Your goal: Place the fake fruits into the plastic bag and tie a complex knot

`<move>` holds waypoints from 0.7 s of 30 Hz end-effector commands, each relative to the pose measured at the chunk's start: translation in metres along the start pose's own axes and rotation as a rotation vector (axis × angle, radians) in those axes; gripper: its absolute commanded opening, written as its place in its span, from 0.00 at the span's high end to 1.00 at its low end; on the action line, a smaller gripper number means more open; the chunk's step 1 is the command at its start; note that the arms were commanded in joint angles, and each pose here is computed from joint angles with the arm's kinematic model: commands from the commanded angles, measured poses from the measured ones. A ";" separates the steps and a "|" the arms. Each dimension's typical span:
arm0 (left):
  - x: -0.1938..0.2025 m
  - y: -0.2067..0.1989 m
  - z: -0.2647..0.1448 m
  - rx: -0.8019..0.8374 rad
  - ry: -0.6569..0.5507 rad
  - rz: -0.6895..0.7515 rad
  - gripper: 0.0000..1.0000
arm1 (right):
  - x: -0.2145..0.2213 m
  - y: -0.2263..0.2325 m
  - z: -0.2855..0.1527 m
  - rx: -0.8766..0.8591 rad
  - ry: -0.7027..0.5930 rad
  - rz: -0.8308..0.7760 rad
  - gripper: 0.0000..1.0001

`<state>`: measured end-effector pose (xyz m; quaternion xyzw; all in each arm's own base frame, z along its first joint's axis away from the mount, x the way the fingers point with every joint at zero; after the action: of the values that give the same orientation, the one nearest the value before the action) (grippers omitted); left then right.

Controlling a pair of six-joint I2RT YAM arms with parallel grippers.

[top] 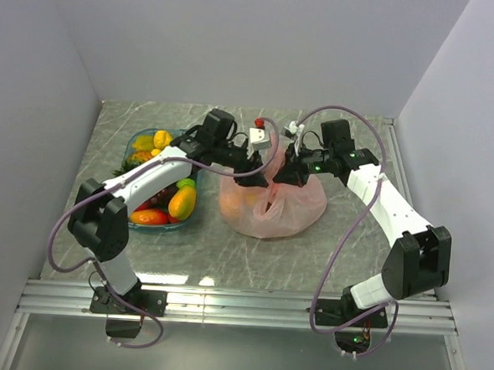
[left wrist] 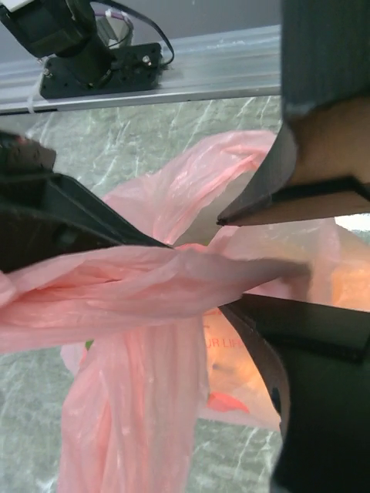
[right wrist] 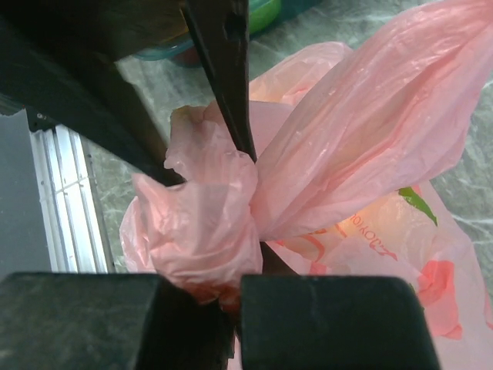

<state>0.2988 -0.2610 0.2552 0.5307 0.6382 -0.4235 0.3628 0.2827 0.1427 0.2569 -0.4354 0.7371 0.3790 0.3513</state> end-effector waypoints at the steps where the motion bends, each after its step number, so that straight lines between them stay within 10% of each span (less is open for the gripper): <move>1: -0.021 -0.013 -0.024 0.013 -0.074 0.065 0.53 | -0.014 0.003 -0.002 -0.037 -0.049 -0.080 1.00; 7: -0.026 -0.006 -0.017 0.030 -0.107 0.054 0.61 | -0.013 0.007 -0.002 -0.097 -0.044 -0.105 1.00; 11: -0.030 0.001 -0.007 0.044 -0.118 0.065 0.98 | -0.012 0.007 0.000 -0.089 -0.026 -0.122 1.00; 13: -0.033 0.002 -0.005 0.053 -0.129 0.064 1.00 | -0.013 0.007 0.003 -0.066 -0.014 -0.115 0.98; 21: -0.036 0.002 -0.006 -0.022 -0.150 0.035 1.00 | -0.012 0.005 0.009 -0.073 0.036 -0.084 0.58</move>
<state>0.3066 -0.2637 0.2675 0.5098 0.6230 -0.4524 0.3837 0.2831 0.1517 0.2518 -0.4736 0.7197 0.3873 0.3282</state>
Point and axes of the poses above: each gripper's point midway between its finger pads, its own z axis out along the fingers, its own y axis along the line the jaws close on, x = y × z, the point moved 10 cm from there along -z, back along the fingers
